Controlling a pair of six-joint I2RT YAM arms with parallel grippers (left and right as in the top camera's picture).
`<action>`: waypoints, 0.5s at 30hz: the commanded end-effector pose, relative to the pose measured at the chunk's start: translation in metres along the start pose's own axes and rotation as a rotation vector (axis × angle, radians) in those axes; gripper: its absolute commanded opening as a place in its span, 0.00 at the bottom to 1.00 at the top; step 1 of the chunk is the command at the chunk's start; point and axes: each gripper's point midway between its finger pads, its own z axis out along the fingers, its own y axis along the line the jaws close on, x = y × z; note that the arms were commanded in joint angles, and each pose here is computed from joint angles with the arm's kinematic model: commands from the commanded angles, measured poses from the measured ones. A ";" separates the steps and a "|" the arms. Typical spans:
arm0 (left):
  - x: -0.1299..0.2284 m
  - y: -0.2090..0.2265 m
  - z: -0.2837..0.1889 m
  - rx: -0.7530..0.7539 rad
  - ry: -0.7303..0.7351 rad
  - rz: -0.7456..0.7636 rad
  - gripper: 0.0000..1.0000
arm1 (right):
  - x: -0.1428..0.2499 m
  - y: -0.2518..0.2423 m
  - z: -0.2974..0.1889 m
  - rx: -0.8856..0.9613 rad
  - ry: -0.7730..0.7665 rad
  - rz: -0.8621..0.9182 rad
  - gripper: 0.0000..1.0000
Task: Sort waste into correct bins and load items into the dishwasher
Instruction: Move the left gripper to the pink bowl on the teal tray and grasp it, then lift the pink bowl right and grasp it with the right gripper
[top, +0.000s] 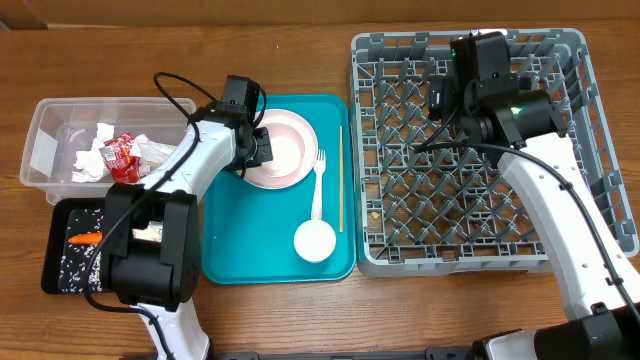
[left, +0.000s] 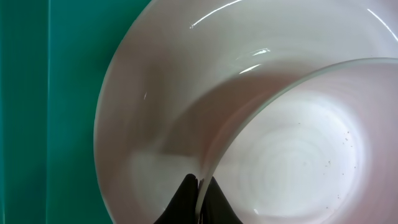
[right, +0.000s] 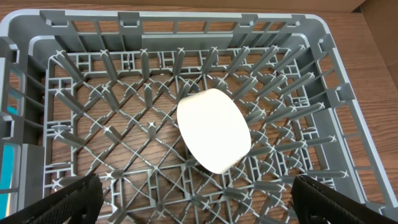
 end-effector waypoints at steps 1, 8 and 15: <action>-0.005 -0.001 -0.006 0.000 -0.016 0.040 0.04 | -0.004 -0.003 -0.009 -0.009 -0.023 0.020 1.00; -0.032 -0.024 -0.075 0.095 -0.126 0.053 0.04 | 0.003 0.021 -0.011 -0.154 0.018 0.010 1.00; -0.031 -0.083 -0.139 0.279 -0.241 0.074 0.04 | 0.018 0.045 -0.017 -0.299 0.086 -0.001 1.00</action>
